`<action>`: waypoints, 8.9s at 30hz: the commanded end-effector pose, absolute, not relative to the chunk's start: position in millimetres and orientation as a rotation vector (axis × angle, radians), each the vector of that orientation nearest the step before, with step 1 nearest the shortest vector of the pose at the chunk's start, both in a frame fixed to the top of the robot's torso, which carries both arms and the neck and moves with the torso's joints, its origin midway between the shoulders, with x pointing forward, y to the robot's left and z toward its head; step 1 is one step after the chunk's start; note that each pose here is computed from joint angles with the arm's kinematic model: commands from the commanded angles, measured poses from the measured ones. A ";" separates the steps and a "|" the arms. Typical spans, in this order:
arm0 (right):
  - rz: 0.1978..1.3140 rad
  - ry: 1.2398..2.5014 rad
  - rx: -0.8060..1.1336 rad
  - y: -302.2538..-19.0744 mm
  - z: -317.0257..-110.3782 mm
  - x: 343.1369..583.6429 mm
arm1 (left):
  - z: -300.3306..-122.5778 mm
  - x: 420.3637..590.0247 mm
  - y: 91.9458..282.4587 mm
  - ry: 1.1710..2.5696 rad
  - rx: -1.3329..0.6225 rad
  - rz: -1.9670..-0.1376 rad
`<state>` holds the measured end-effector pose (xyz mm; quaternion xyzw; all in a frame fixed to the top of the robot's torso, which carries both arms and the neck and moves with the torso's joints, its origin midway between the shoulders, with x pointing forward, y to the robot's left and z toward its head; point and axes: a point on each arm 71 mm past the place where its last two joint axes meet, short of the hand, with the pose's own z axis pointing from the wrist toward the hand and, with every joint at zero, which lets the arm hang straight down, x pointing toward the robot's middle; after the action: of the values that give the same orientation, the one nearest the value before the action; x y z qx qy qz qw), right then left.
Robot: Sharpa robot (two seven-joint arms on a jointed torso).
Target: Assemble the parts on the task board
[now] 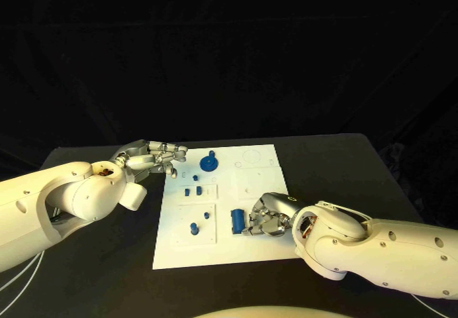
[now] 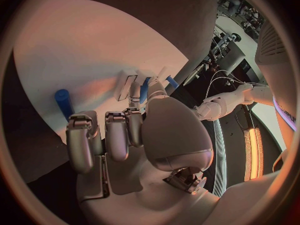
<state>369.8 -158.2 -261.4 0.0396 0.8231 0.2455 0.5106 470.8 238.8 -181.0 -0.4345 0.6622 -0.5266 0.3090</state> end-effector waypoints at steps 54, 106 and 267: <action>0.353 1.845 0.044 -242.9 -240.9 367.8 | -184.2 467.9 236.5 1.759 -1.139 -1.408; 0.189 1.958 -0.109 -223.7 -274.9 371.2 | -184.3 466.8 236.2 1.767 -1.139 -1.409; 1.299 1.577 0.951 -224.8 -222.8 501.4 | -223.3 487.4 240.3 1.402 -1.289 -1.438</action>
<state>496.9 -225.6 -225.7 0.3367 0.6765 0.4537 0.4723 483.7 236.1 -225.0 -0.4837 0.5899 -0.5482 0.3429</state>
